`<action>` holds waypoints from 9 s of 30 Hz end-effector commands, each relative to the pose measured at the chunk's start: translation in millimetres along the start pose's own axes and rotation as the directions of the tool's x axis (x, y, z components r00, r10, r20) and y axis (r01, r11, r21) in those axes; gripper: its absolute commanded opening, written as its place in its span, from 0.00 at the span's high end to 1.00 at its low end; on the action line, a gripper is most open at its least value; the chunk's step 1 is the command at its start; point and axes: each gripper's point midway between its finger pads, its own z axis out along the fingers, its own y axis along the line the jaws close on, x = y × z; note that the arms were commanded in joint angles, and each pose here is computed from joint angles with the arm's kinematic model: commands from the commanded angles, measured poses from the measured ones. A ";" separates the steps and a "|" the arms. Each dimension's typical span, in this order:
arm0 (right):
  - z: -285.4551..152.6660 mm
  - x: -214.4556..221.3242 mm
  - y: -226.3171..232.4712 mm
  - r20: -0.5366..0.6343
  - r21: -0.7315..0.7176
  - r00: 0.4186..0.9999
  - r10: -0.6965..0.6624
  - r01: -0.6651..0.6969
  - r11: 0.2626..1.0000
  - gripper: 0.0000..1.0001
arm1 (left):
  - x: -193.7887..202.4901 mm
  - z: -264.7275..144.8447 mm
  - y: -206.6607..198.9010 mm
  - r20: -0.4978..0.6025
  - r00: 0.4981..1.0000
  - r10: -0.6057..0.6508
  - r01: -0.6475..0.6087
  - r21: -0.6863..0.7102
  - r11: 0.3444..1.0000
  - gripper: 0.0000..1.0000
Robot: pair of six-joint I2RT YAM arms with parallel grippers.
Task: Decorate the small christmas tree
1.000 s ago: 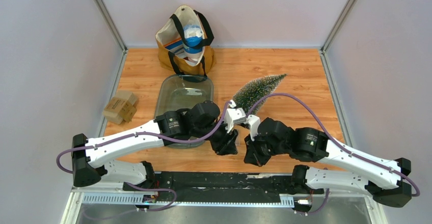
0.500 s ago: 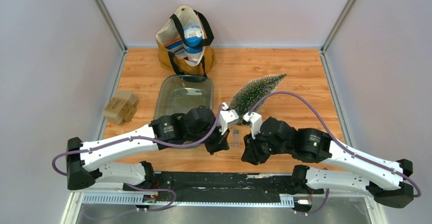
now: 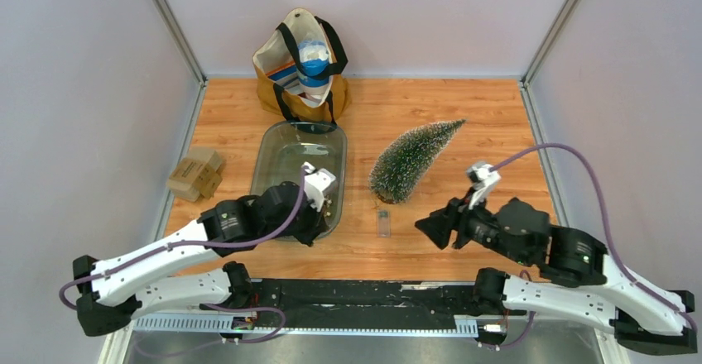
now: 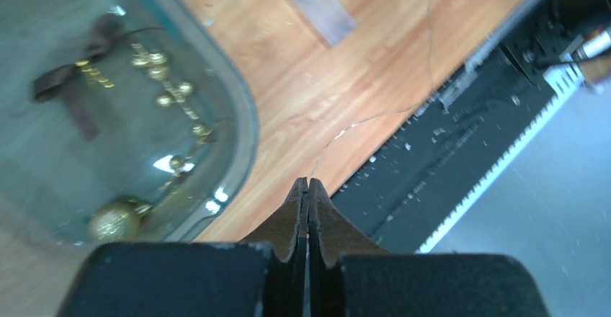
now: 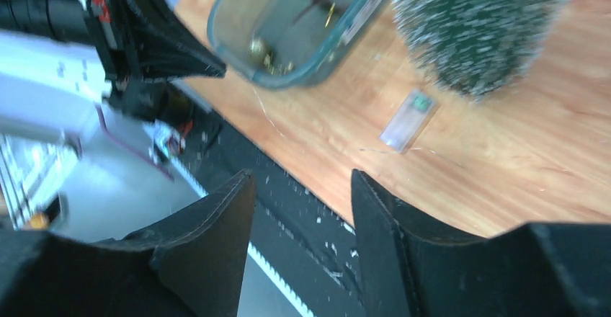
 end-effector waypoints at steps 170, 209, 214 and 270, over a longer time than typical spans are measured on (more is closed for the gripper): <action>47.2 -165.9 -189.5 0.767 0.146 0.642 0.005 -0.182 0.972 0.93 | -255.7 32.1 -42.2 0.412 0.892 0.183 -0.209 0.017 0.978 0.19; 31.9 -117.3 -234.4 0.504 0.363 0.857 0.109 -0.325 0.873 0.44 | -256.3 58.4 -25.6 0.368 0.900 0.235 -0.181 -0.176 0.968 0.17; 42.4 -87.7 -254.8 0.431 0.380 0.894 0.127 -0.307 0.873 0.23 | -257.8 58.9 -25.4 0.354 0.902 0.248 -0.195 -0.180 0.964 0.16; 81.4 -76.2 -256.0 0.478 0.333 0.878 0.007 -0.189 0.924 1.00 | -252.7 76.3 -24.7 0.296 0.920 0.255 -0.212 -0.170 0.962 0.17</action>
